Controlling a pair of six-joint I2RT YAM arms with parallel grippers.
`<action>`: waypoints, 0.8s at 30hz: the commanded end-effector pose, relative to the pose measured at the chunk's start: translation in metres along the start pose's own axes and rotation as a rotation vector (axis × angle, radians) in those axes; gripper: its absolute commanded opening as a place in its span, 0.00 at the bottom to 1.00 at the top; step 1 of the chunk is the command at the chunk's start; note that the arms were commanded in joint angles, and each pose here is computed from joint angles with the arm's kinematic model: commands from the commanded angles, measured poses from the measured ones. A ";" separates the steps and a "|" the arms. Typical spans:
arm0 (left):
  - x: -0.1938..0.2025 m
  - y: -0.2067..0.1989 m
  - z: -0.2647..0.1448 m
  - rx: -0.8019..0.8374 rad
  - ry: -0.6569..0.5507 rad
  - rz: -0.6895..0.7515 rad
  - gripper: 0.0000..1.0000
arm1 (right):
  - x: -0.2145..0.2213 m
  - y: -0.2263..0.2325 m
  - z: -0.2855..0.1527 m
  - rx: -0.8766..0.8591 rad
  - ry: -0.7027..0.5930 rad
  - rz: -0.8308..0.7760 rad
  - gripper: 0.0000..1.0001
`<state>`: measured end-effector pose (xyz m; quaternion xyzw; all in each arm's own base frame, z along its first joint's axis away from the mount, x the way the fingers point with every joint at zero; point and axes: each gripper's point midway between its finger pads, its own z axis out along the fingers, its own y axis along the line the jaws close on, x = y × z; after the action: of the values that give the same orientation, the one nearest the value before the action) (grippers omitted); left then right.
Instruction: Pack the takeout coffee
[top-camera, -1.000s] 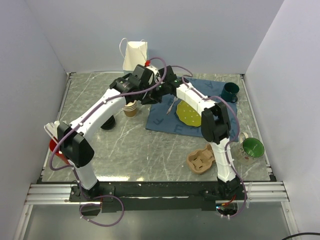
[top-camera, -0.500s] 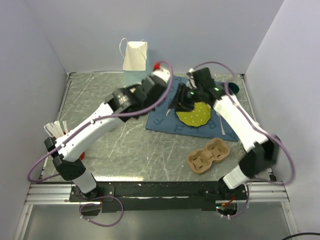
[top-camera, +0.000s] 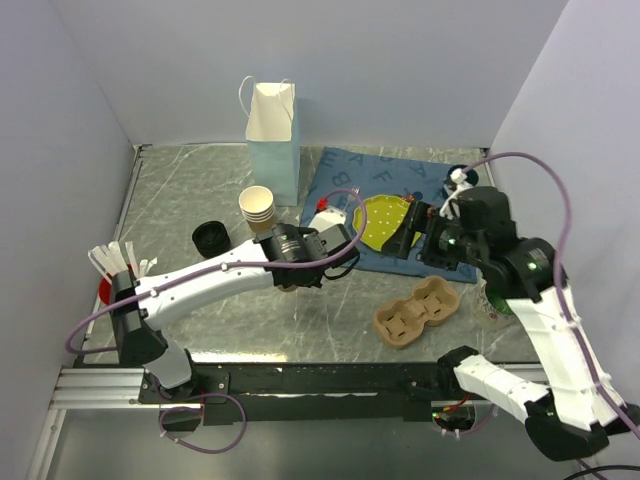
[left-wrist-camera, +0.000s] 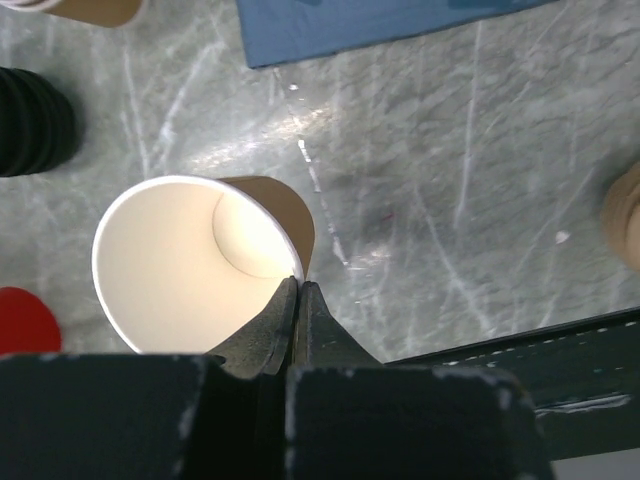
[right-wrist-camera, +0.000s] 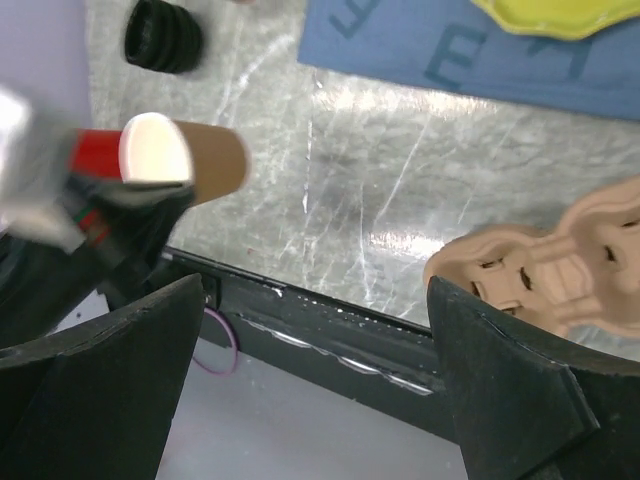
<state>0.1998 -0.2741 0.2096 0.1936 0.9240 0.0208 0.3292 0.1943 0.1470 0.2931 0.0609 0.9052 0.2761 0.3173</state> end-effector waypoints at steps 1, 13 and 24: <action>-0.004 -0.033 0.011 0.047 0.034 -0.140 0.01 | -0.012 0.002 -0.044 0.016 -0.083 -0.082 1.00; 0.024 -0.066 0.046 0.028 0.086 -0.177 0.26 | 0.005 0.010 -0.066 -0.078 -0.078 -0.130 1.00; -0.022 -0.044 0.014 -0.033 -0.032 -0.250 0.55 | 0.002 0.017 -0.080 -0.102 -0.079 -0.220 1.00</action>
<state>0.1863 -0.3278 0.1507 0.1266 0.9506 0.0018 0.2833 0.1452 0.1224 0.3368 -0.0181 0.8896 0.2719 0.3666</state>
